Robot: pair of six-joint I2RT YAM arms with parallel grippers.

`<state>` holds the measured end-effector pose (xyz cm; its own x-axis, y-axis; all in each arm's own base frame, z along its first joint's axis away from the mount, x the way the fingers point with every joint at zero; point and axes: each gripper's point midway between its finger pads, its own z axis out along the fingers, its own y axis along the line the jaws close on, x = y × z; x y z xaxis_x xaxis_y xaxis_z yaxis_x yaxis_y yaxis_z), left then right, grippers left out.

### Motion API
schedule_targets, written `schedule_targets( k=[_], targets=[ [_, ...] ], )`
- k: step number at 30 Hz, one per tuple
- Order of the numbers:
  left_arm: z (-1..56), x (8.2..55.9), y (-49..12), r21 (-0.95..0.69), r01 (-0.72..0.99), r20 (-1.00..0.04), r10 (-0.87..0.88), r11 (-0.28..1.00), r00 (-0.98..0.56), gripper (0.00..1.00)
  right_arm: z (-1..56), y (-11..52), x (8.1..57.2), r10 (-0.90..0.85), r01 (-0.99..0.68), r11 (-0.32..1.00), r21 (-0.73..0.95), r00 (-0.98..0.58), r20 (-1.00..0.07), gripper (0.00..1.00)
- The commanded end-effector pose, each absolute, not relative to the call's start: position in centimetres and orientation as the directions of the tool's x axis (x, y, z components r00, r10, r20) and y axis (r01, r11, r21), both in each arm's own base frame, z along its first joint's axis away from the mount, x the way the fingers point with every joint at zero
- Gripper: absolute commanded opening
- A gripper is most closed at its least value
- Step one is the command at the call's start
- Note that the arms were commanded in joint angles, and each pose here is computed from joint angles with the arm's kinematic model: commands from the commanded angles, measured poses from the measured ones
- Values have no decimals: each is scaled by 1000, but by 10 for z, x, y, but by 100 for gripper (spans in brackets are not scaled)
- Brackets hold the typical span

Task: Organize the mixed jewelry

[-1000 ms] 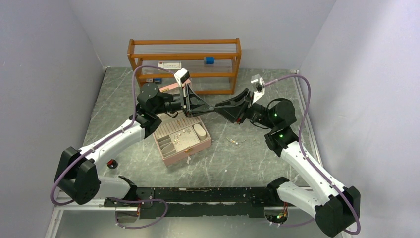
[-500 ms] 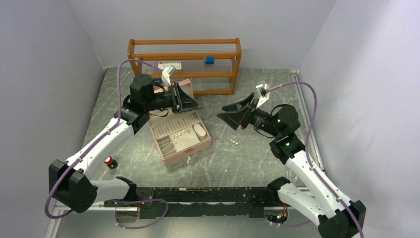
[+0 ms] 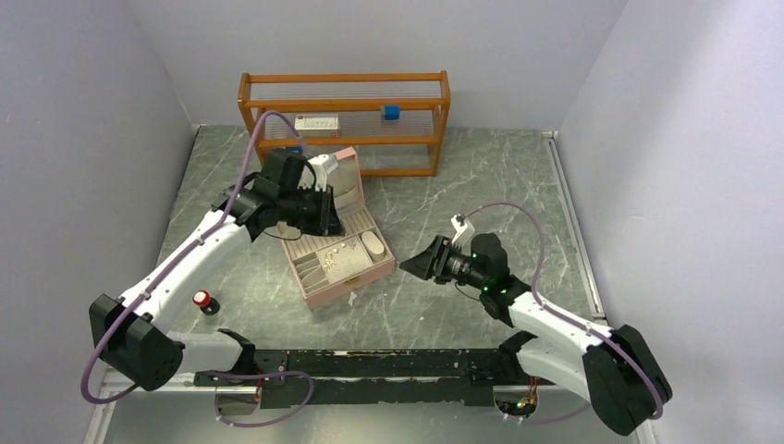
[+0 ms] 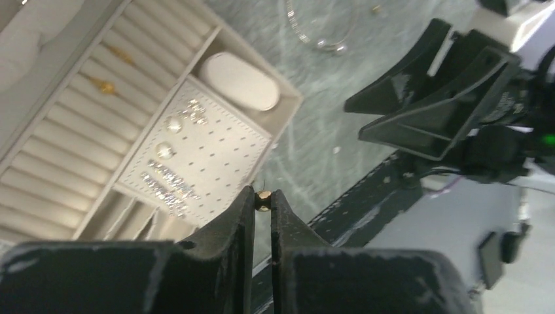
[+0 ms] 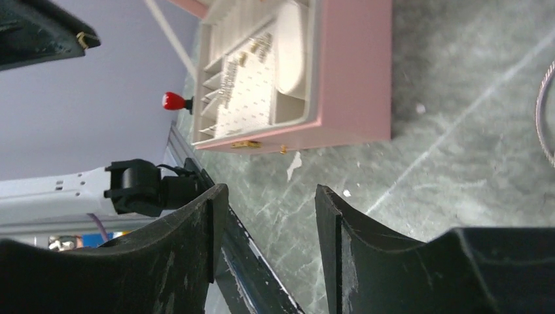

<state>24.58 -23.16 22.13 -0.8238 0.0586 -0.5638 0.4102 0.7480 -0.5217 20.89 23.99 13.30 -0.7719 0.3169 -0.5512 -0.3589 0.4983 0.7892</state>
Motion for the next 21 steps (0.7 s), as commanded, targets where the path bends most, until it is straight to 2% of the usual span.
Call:
schedule_targets(
  k=[1, 5, 10, 21],
  targets=[
    [194, 248, -208, -333, 439, -550, 206, 835, -809, 15, 128, 247, 221, 426, -277, 482, 831, -754, -499, 55],
    [172, 251, -206, -258, 436, -507, 263, 862, -821, 15, 106, 250, 226, 440, -200, 524, 828, -769, -464, 54],
    [156, 252, -204, -176, 441, -462, 322, 880, -826, 15, 101, 256, 229, 454, -190, 523, 831, -764, -460, 53],
    [130, 246, -214, -154, 514, -378, 430, 844, -820, 16, 82, 278, 220, 418, -216, 523, 824, -778, -470, 51]
  ],
)
